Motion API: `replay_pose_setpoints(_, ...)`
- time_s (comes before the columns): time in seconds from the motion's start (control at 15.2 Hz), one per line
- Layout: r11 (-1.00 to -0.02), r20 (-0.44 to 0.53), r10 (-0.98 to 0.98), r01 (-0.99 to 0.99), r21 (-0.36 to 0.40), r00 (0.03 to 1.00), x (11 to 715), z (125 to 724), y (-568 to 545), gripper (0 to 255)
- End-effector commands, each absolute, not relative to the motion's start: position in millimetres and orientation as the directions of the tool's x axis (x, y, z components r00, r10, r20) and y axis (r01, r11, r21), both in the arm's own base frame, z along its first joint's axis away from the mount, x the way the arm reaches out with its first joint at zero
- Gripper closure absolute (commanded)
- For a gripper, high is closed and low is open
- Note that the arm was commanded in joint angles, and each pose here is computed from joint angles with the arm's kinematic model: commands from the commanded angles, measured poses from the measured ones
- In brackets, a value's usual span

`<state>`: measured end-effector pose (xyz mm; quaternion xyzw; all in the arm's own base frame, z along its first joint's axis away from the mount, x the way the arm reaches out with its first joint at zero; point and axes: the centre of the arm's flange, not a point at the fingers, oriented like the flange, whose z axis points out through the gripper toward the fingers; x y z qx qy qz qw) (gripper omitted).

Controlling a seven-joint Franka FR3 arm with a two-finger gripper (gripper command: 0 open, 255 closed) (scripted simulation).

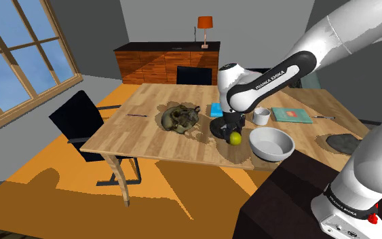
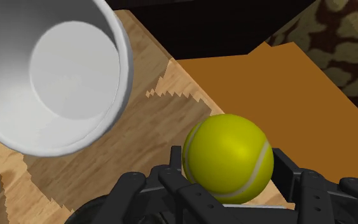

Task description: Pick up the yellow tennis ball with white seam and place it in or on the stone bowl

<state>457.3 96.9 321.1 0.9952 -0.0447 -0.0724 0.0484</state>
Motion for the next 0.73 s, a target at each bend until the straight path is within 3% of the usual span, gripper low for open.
replay_pose_setpoints(0.0, -0.991, -0.14, -0.096, -0.082, 0.103, 0.985, 457, 332, 96, 255)
replay_pose_setpoints(0.2, -0.991, -0.14, -0.096, -0.082, 0.103, 0.985, 457, 345, 96, 255)
replay_pose_setpoints(0.66, -0.991, -0.14, -0.096, -0.082, 0.103, 0.985, 529, 347, 38, 255)
